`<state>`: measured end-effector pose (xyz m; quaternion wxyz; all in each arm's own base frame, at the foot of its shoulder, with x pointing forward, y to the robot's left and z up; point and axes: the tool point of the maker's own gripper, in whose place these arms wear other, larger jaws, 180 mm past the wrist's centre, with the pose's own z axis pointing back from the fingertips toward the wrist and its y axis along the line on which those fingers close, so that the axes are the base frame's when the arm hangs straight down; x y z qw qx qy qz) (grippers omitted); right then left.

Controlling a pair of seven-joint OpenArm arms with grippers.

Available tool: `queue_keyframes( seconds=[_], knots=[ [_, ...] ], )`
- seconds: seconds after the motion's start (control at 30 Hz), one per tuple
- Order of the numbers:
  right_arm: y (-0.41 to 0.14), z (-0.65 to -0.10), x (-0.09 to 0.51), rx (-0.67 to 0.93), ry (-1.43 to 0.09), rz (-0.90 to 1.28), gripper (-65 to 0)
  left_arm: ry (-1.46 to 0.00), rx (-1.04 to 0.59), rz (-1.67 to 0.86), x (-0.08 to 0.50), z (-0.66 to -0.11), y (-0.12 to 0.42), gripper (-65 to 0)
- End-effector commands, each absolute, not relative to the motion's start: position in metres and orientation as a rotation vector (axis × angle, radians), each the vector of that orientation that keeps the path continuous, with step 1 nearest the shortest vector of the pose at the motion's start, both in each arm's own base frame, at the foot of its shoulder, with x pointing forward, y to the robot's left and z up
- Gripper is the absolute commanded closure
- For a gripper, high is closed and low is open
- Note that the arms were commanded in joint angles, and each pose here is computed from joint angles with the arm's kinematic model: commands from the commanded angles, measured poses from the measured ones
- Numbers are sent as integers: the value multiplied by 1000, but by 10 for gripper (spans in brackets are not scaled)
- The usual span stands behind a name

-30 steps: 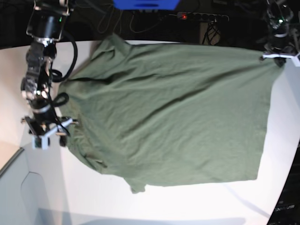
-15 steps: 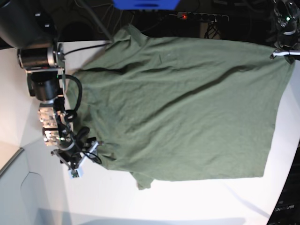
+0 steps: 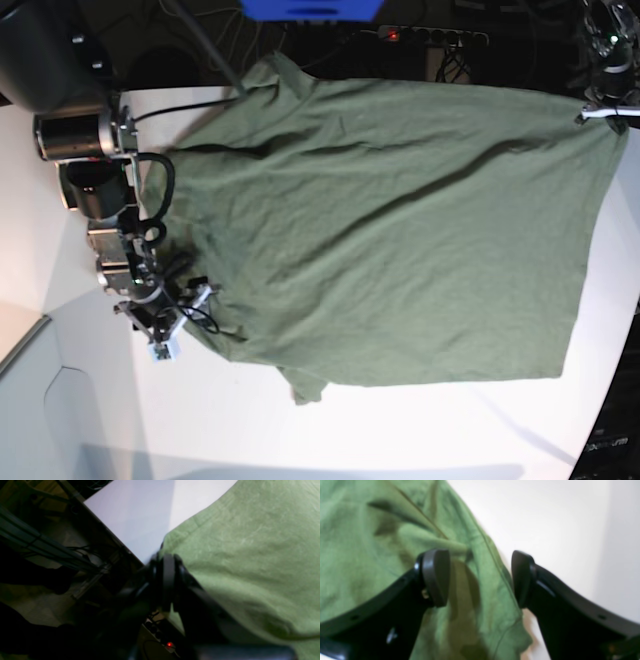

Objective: Layout the t-shirt on the table in an organized manner, then fold the t-shirt properly
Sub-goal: 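Pull the grasped edge outward with the right gripper to straighten the shirt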

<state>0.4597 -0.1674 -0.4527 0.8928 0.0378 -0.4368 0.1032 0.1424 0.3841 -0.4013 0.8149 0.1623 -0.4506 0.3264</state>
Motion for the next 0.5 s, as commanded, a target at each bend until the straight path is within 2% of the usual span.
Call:
queue_keyframes(
  seconds=[0.0,0.07,0.2,0.33,0.47],
  knots=[
    [-169,-423,484,76,-994,211,-335,-1000,373,680,145,-389,392,-1],
    [-170,-423,484,74,-994,211,-262,-1000,373,680,145,-389,392,-1],
    [-175,-421,485,67,-999,201,0,-1000,373,680,145,-389,392,-1],
    [-179,-420,486,60,-1001,192,0,-998,374,682,144,-390,392,-1],
    [-223,-414,487,-31,-1026,37,0,-998,373,683,144,-390,392,-1]
  ],
)
